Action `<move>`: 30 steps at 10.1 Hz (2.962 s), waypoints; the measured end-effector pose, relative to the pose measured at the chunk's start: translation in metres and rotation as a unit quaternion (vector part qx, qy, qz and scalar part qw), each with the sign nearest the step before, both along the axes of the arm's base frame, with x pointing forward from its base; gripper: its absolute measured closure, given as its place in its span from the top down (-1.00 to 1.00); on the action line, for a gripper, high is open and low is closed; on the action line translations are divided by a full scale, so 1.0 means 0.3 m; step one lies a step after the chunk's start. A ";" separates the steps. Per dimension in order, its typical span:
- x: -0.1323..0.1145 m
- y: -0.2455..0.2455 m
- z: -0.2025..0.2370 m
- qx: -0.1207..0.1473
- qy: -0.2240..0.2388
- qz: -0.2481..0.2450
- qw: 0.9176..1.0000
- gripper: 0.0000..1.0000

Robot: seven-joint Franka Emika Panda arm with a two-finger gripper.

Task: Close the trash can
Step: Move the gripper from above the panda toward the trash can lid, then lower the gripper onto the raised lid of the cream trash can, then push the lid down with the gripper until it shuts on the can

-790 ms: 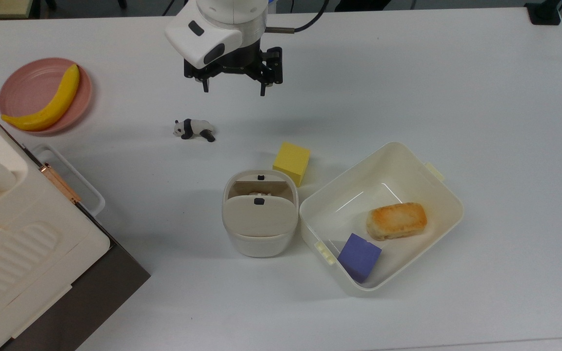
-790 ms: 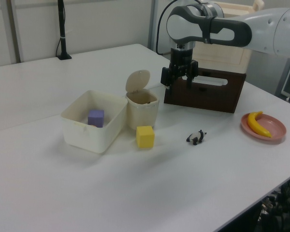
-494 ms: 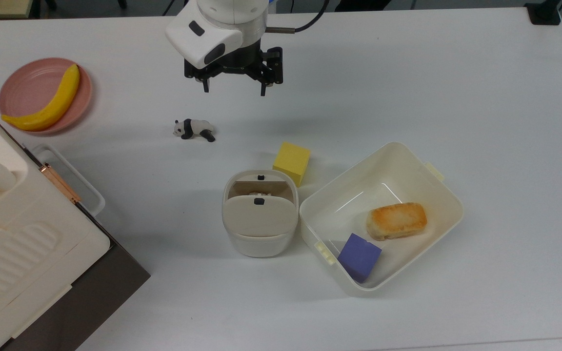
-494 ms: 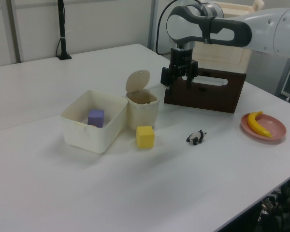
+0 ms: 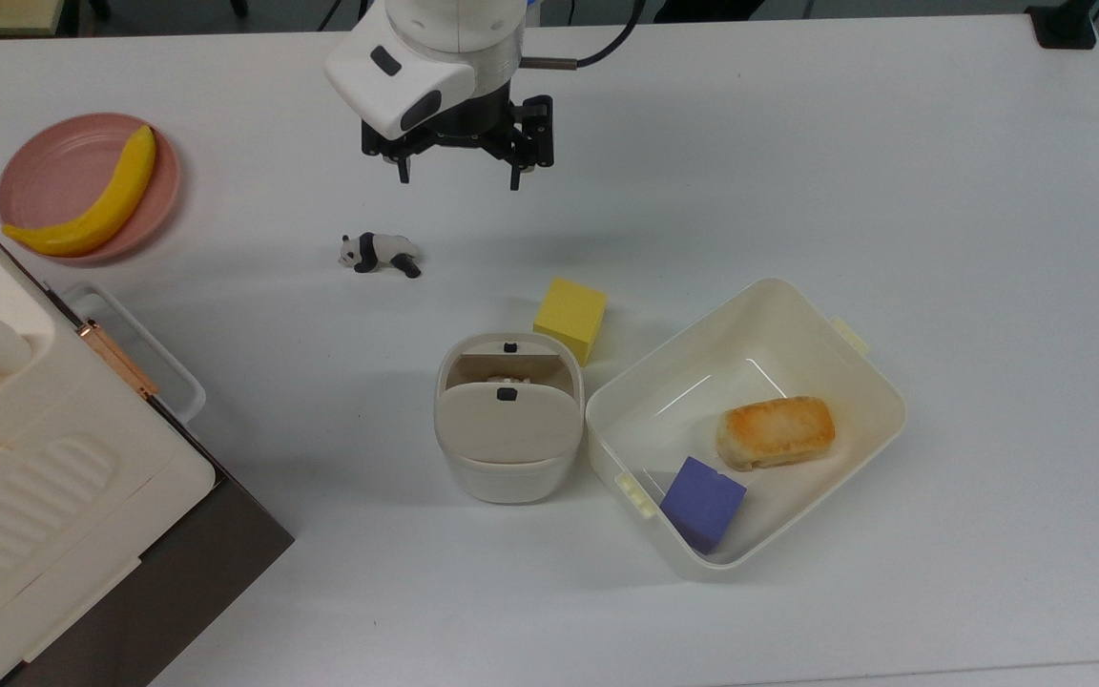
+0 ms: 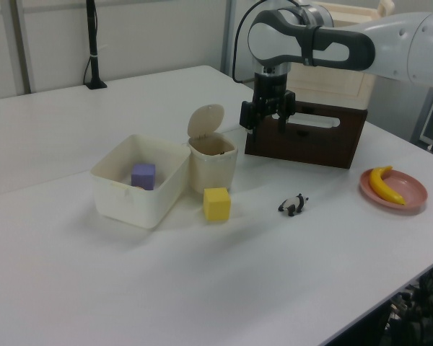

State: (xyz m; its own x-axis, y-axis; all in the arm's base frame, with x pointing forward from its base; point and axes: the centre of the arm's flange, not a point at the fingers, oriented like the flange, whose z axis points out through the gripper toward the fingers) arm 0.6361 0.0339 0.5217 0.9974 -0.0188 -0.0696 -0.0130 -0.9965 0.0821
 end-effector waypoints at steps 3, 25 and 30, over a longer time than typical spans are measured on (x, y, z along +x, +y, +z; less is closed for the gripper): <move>0.004 0.030 -0.017 0.000 0.004 0.007 1.000 1.00; 0.345 0.118 -0.041 0.049 -0.354 -0.002 0.934 -0.97; 0.307 0.129 -0.160 0.030 -0.238 0.018 0.971 -0.98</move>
